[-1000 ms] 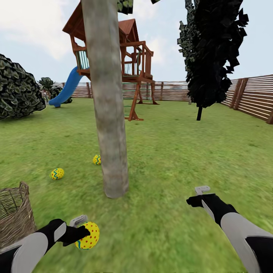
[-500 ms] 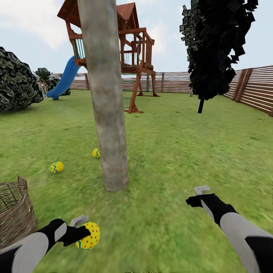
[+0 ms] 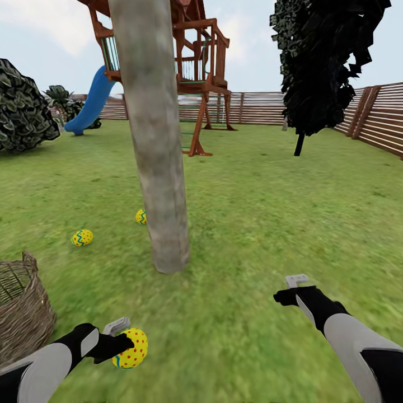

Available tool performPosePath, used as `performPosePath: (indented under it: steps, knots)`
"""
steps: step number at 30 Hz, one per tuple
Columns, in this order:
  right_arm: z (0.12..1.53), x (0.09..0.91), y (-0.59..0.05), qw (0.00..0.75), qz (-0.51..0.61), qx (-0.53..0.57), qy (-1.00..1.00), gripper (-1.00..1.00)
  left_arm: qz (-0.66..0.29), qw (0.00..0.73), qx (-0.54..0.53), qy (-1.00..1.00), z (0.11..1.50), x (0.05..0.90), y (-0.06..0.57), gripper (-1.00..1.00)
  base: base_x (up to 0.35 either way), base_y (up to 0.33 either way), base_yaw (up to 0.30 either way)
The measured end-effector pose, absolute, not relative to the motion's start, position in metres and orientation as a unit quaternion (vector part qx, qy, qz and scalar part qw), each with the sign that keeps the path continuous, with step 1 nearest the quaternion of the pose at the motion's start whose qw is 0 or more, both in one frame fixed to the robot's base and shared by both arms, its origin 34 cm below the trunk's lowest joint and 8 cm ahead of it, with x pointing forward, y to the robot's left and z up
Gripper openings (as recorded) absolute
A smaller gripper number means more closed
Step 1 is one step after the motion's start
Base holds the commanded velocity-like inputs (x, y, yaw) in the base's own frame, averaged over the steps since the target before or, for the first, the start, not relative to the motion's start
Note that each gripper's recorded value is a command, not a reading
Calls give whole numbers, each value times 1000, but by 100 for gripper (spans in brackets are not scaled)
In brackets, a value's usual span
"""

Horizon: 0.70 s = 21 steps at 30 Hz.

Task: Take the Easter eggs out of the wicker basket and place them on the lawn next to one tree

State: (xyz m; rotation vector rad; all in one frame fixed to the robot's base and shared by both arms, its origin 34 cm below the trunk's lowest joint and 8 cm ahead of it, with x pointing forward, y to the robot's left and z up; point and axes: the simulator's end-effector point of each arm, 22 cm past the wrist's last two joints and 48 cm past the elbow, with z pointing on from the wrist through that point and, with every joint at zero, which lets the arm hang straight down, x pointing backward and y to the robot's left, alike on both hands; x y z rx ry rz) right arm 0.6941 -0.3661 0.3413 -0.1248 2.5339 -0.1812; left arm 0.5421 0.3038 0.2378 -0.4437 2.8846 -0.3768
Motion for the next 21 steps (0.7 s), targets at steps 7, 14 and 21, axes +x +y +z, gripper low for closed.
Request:
performPosePath:
  steps: [7,14,21]
  knots:
    - [323,689,-366,281,-67,-48,956,100,-130,84,-149,977,224,535,295,-100,0,0,0]
    - [305,684,-366,267,-67,-49,960,100,-131,61,-151,978,207,520,290,-100,0,0,0]
    - [287,679,-366,253,-66,-50,964,100,-131,42,-154,978,192,507,288,-100,0,0,0]
